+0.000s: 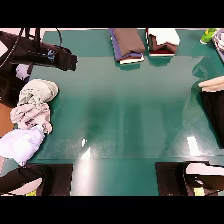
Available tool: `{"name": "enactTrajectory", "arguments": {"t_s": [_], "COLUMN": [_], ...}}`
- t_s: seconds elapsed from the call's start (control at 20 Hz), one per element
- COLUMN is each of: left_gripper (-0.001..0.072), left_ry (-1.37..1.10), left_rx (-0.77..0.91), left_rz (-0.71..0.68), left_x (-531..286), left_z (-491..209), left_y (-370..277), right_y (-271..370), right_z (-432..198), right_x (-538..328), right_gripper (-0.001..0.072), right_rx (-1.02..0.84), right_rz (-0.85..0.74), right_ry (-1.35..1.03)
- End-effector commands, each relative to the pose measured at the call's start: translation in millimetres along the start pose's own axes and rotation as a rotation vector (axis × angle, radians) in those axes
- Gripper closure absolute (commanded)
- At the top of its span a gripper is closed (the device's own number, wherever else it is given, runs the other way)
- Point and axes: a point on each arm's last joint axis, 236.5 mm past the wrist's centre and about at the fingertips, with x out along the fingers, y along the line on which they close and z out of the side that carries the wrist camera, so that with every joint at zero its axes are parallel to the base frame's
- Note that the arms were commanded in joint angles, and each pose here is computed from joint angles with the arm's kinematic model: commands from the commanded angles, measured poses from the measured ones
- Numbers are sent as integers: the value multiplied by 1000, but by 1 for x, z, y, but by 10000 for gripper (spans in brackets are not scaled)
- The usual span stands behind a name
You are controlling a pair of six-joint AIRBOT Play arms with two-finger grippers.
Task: Fold the shirts.
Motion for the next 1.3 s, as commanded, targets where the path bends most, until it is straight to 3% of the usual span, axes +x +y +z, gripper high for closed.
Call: {"name": "enactTrajectory", "arguments": {"t_s": [0.0,0.3,0.7,0.75,0.8,0.85,1.05,1.25], "left_gripper": [681,681,681,681,681,681,681,681], "left_ry": [24,24,20,20,20,20,20,13], "left_rx": [4,4,3,3,3,3,3,4], "left_rz": [0,-1,0,0,0,0,-1,0], "left_x": [0,0,0,0,0,0,0,0], "left_z": [-6,-6,-5,-5,-5,-5,-5,-3], "left_y": [0,0,0,0,0,0,0,0], "right_y": [-38,-121,-158,-165,-168,-169,-113,50], "right_z": [-33,-131,-199,-208,-214,-217,-181,-130], "right_x": [2,24,47,46,47,47,54,39], "right_gripper": [691,690,684,594,313,128,122,124], "right_rx": [21,80,103,110,121,134,136,-17], "right_rz": [-101,-300,-332,-348,-351,-352,-179,205], "right_ry": [93,294,400,425,439,446,352,223]}}
